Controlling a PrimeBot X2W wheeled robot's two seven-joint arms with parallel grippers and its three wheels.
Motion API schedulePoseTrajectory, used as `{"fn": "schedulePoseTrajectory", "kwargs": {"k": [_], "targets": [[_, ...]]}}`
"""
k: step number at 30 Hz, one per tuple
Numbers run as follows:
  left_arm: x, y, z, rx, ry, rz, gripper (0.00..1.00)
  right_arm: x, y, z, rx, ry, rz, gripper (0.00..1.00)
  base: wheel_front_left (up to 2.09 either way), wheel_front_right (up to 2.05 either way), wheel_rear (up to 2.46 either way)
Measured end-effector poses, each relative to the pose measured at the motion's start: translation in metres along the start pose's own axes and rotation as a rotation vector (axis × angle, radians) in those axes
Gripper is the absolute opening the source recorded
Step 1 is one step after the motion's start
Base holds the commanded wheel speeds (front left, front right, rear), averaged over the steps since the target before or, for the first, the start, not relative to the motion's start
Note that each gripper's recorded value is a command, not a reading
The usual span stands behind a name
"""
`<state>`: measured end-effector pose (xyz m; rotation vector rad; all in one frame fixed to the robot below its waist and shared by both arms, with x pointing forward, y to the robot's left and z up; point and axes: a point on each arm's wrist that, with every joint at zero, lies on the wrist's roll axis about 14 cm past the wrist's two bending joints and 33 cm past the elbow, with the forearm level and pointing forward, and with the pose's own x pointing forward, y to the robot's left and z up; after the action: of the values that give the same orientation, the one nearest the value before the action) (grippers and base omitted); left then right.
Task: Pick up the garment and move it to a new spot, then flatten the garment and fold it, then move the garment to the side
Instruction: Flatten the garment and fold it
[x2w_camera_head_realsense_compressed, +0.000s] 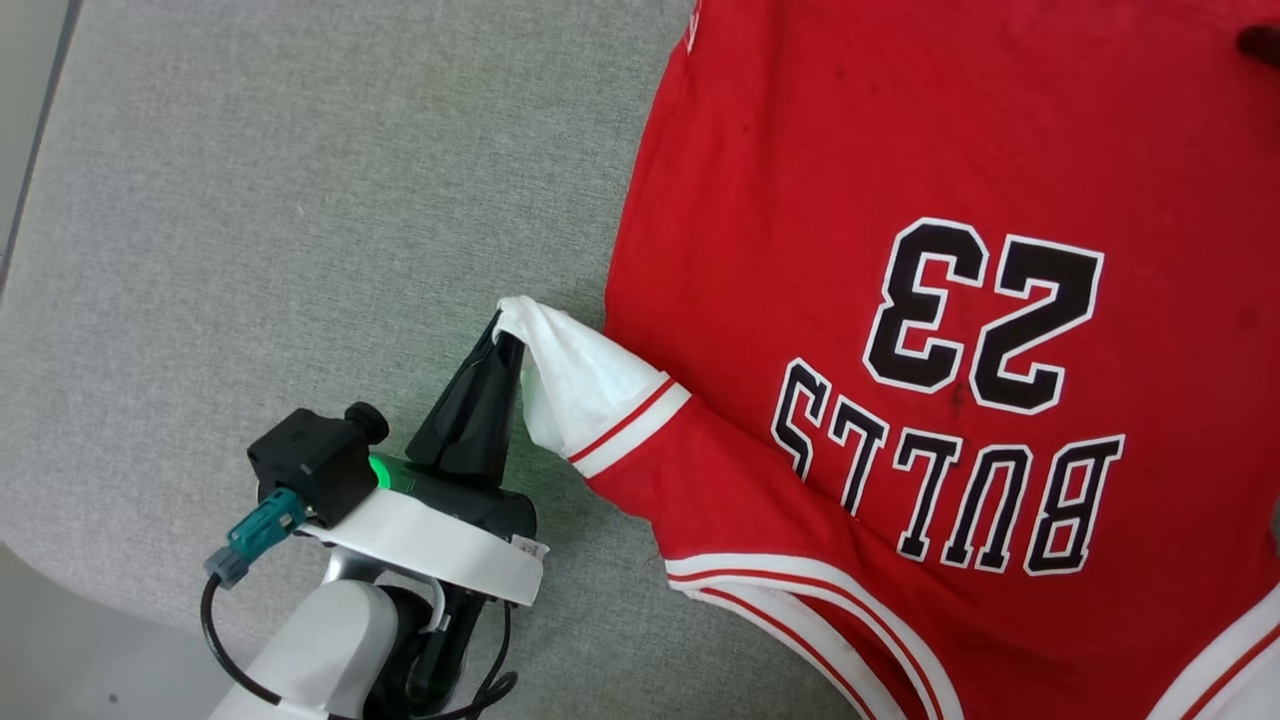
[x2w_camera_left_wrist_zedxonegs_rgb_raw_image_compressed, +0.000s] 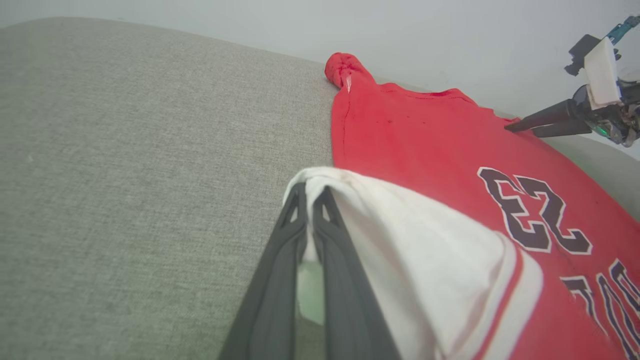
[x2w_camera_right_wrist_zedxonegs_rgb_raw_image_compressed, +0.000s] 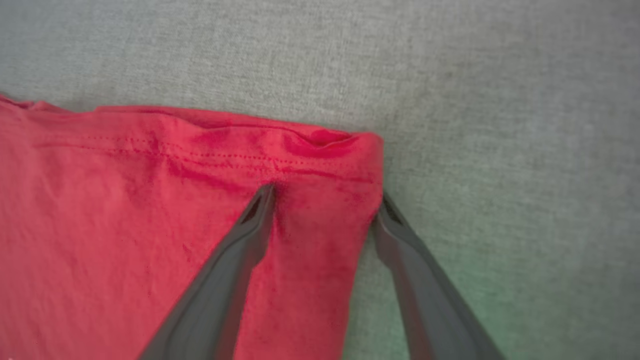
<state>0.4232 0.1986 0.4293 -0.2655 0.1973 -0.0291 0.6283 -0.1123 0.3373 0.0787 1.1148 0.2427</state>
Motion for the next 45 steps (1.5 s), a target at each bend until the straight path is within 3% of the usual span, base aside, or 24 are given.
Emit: {"fn": "schedulePoseTrajectory", "kwargs": {"k": [1,8,18,24,31,40,41,42,43,45], "targets": [[0.000,0.000,0.001,-0.002,-0.004,0.000,0.00,-0.001,-0.002,-0.003,0.003,0.021,-0.006,0.00,0.00,0.00,0.00],[-0.009,0.002,0.004,-0.005,-0.013,0.010,0.00,-0.023,-0.013,0.001,-0.021,0.007,-0.070,0.00,0.00,0.00,0.00],[-0.051,0.016,0.013,-0.013,-0.015,0.081,0.00,-0.115,-0.045,-0.006,-0.106,-0.117,-0.176,0.00,0.00,0.00,0.00],[-0.074,0.016,0.013,-0.030,-0.002,0.098,0.00,-0.168,-0.070,-0.068,-0.097,-0.122,-0.208,0.00,0.00,0.00,0.00],[-0.084,0.005,0.014,-0.037,0.019,0.056,0.00,-0.214,-0.093,-0.185,-0.019,-0.060,-0.241,0.00,0.00,0.00,0.00],[-0.085,-0.020,0.010,-0.027,0.062,-0.029,0.00,-0.235,-0.076,-0.334,0.243,0.029,-0.194,0.00,0.00,0.00,0.00],[-0.084,-0.022,0.010,-0.025,0.063,-0.038,0.00,-0.234,-0.070,-0.344,0.280,0.023,-0.179,0.15,0.00,0.00,0.00],[-0.083,-0.025,0.010,-0.024,0.062,-0.046,0.00,-0.234,-0.067,-0.350,0.317,0.004,-0.171,0.87,0.00,0.00,0.00],[-0.082,-0.027,0.011,-0.023,0.063,-0.053,0.00,-0.233,-0.063,-0.354,0.348,-0.013,-0.161,1.00,0.00,0.00,0.00],[-0.081,-0.029,0.010,-0.024,0.067,-0.060,0.00,-0.233,-0.064,-0.358,0.380,-0.058,-0.170,1.00,0.00,0.00,0.00]]}}
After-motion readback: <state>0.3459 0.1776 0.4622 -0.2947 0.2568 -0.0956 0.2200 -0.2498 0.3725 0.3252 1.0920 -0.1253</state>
